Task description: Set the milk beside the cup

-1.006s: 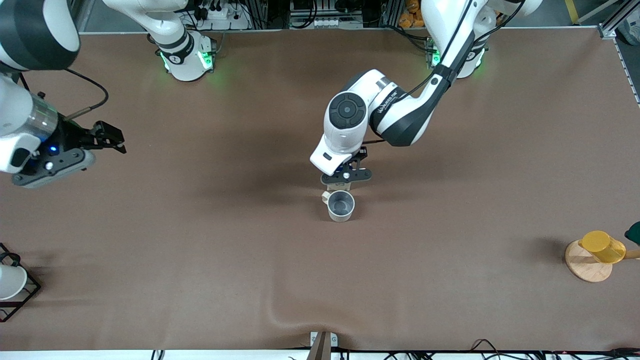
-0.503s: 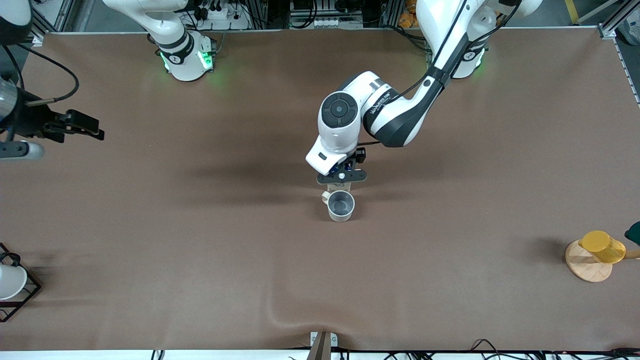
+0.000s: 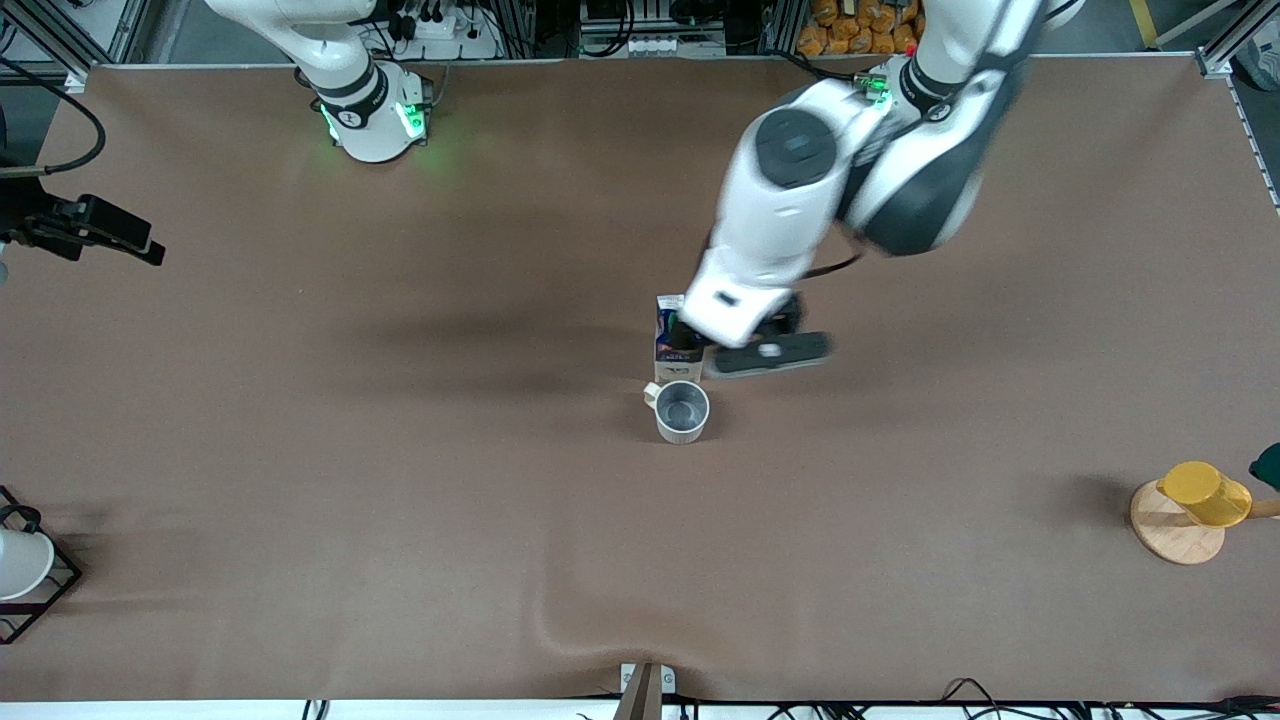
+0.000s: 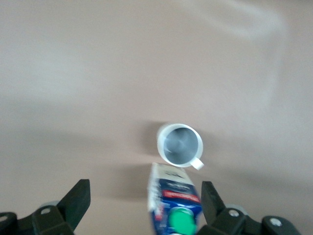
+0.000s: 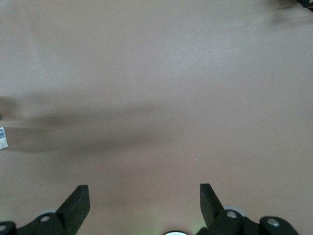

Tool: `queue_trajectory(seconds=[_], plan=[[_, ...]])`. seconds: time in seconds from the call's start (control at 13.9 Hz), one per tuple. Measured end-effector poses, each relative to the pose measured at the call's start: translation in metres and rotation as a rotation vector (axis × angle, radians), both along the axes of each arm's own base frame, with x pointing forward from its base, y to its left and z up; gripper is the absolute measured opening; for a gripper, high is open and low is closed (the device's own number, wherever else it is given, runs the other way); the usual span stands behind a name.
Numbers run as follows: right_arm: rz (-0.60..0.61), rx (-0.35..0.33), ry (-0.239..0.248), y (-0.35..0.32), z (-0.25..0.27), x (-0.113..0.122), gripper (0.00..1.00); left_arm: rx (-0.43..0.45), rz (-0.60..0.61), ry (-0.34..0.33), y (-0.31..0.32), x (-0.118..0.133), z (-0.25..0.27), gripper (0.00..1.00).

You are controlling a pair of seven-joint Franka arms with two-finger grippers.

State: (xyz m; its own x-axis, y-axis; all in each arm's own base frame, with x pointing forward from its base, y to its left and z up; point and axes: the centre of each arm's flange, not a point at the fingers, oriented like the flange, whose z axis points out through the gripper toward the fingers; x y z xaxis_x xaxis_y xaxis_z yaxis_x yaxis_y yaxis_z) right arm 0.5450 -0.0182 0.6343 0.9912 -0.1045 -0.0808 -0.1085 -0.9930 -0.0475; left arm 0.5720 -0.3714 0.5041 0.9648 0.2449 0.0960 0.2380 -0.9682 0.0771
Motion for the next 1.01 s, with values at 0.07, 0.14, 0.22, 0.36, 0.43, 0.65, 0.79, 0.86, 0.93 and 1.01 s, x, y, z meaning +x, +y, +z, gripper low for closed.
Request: queue_trajectory(seconds=[0.07,0.14,0.22,0.36,0.43,0.65,0.79,0.86,0.93,1.01], plan=[[0.000,-0.004,-0.003,0.000,0.001,0.000,1.00,0.000,0.040,-0.008,0.028,0.007,0.020,1.00],[-0.001,-0.008,-0.006,0.000,0.003,0.000,1.00,-0.001,0.080,-0.017,0.055,0.013,0.037,1.00],[-0.002,-0.011,-0.009,0.000,0.004,0.000,1.00,0.004,0.113,-0.016,0.080,0.019,0.048,1.00],[-0.003,-0.014,-0.012,0.000,0.006,0.000,1.00,0.012,0.159,-0.008,0.115,0.025,0.060,1.00],[-0.004,-0.015,-0.014,-0.001,0.007,0.000,1.00,0.016,0.160,-0.009,0.123,0.023,0.068,1.00],[-0.008,-0.017,-0.019,-0.002,0.009,0.000,1.00,0.008,0.099,-0.008,0.163,0.012,0.106,1.00],[-0.011,-0.017,-0.025,-0.003,0.011,0.000,1.00,0.005,0.048,0.006,0.208,0.003,0.132,1.00],[-0.011,-0.017,-0.028,-0.003,0.013,0.000,1.00,0.013,0.017,0.011,0.229,-0.003,0.142,1.00],[-0.010,-0.017,-0.029,-0.002,0.013,0.000,1.00,0.022,-0.015,0.015,0.246,-0.008,0.150,1.00],[-0.009,-0.017,-0.029,-0.002,0.013,0.000,1.00,0.030,-0.041,0.017,0.261,-0.013,0.154,1.00]])
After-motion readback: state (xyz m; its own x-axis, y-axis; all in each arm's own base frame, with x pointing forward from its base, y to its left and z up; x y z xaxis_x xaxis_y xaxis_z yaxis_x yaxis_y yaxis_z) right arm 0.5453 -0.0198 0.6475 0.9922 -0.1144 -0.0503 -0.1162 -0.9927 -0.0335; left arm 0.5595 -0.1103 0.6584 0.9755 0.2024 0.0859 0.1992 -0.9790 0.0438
